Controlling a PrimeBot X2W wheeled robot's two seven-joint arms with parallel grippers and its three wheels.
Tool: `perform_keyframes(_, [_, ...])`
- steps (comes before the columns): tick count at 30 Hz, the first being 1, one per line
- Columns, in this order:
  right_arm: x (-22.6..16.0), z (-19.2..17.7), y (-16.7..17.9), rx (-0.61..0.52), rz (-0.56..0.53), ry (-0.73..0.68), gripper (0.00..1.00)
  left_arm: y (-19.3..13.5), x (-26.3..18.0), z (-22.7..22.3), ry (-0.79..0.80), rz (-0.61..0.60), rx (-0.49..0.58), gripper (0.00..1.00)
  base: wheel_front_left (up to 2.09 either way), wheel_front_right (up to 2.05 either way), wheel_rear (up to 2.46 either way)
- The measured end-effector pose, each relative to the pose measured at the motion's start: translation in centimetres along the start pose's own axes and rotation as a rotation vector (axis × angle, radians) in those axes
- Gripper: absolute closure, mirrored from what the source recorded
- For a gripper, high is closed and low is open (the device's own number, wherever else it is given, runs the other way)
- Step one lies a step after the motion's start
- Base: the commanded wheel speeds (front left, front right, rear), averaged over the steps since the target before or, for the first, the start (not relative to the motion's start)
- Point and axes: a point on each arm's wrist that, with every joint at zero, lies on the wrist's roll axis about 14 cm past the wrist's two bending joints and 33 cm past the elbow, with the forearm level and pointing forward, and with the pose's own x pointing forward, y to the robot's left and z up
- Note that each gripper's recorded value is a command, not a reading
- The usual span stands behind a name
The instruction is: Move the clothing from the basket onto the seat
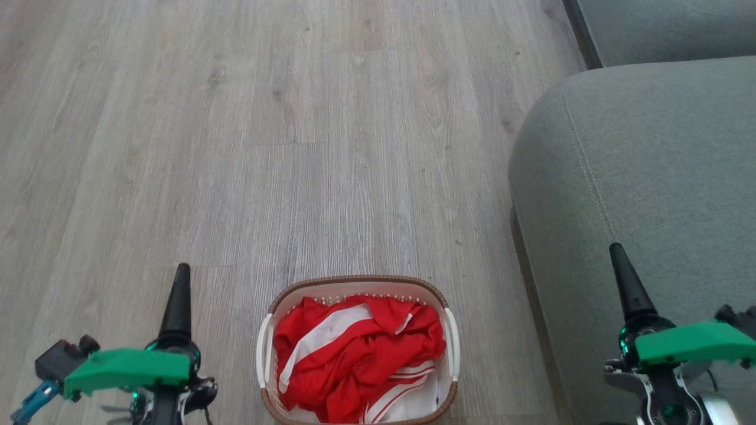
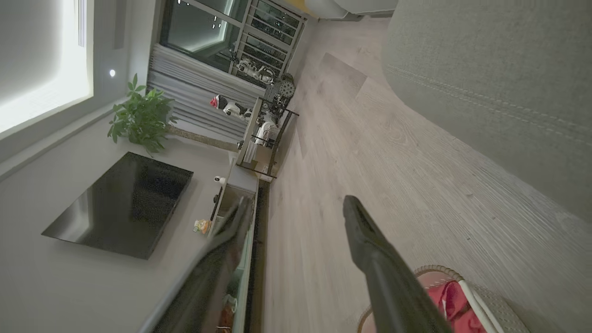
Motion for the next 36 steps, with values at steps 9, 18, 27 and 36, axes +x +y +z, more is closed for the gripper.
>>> perform_keyframes(9, [0.1, 0.1, 0.9, -0.206, 0.034, 0.006, 0.0, -0.5, 0.1, -0.6, 0.009, -0.002, 0.185, 0.0, 0.0, 0.0, 0.0])
perform_keyframes(18, [0.2, -0.3, 1.7, -0.375, 0.07, 0.013, 0.0, -0.5, 0.1, -1.3, 0.016, 0.008, 0.332, 0.0, 0.0, 0.0, 0.0])
perform_keyframes(27, [0.2, -0.4, 2.3, -0.486, 0.098, 0.011, 0.0, -1.3, 0.1, -1.5, 0.003, -0.014, 0.441, 0.0, 0.0, 0.0, 0.0])
perform_keyframes(36, [0.2, -0.5, 3.0, -0.574, 0.131, 0.002, 0.0, -2.2, 0.1, -1.6, -0.018, -0.043, 0.536, 0.0, 0.0, 0.0, 0.0])
